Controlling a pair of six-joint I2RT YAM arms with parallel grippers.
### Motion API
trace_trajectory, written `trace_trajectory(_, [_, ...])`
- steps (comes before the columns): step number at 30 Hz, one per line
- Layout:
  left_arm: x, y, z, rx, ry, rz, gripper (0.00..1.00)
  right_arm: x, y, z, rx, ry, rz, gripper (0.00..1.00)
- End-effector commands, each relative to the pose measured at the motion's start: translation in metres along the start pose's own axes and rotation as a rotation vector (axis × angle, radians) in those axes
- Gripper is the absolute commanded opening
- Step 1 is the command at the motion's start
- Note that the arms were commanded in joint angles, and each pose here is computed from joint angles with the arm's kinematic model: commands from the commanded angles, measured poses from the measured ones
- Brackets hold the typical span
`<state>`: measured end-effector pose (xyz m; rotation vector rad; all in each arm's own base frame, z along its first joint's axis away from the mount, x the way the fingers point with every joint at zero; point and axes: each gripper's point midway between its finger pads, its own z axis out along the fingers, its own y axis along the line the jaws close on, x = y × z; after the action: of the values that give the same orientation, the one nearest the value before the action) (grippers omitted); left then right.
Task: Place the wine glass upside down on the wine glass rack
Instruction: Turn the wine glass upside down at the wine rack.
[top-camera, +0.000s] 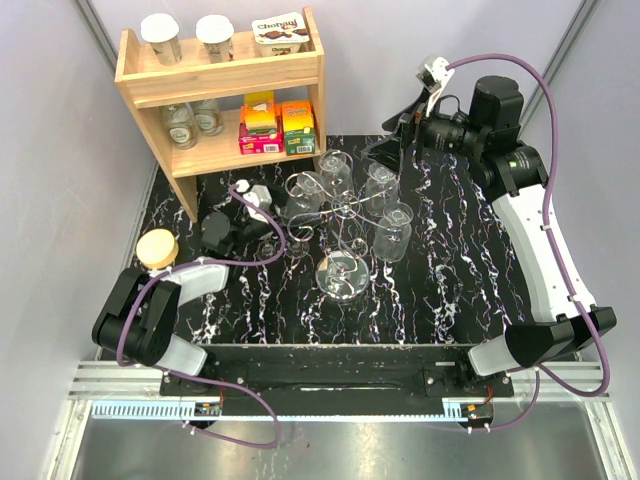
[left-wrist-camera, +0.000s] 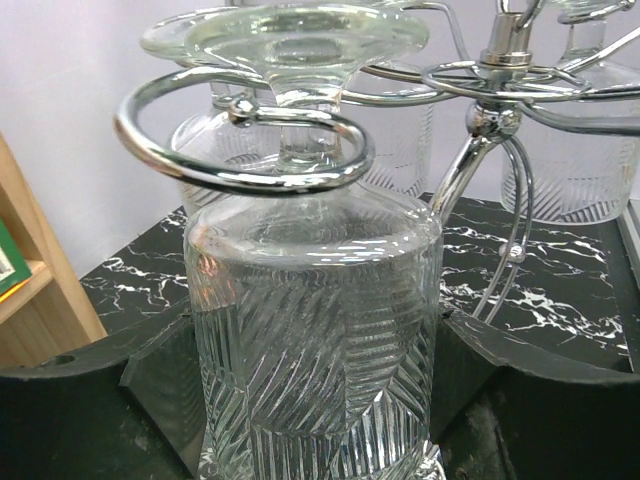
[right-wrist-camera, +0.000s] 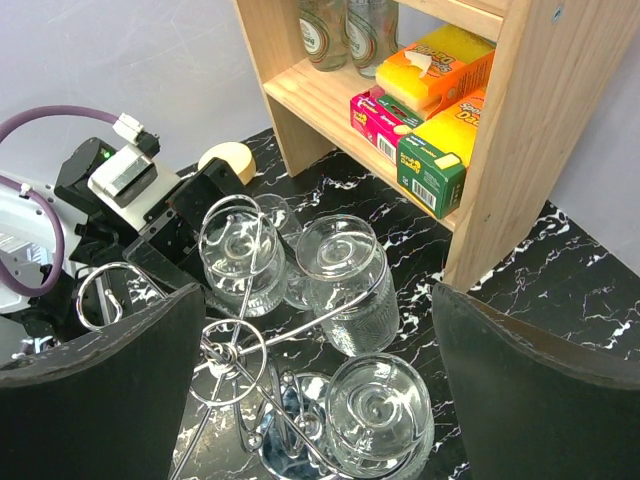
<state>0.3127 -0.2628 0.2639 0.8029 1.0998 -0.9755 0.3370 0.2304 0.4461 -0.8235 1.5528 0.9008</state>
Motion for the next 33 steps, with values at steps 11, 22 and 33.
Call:
trace_trajectory(11, [-0.084, 0.024, -0.001, -0.081, -0.274, 0.274, 0.0, -0.007, 0.006, -0.007, -0.015, -0.018, -0.039, 1.0])
trace_trajectory(22, [-0.091, 0.027, -0.013, -0.135, -0.314, 0.287, 0.0, -0.002, 0.008, -0.008, -0.021, -0.009, -0.037, 1.0])
trace_trajectory(33, [-0.101, 0.02, -0.022, -0.158, -0.346, 0.284, 0.0, -0.001, 0.009, -0.007, -0.028, -0.005, -0.032, 1.0])
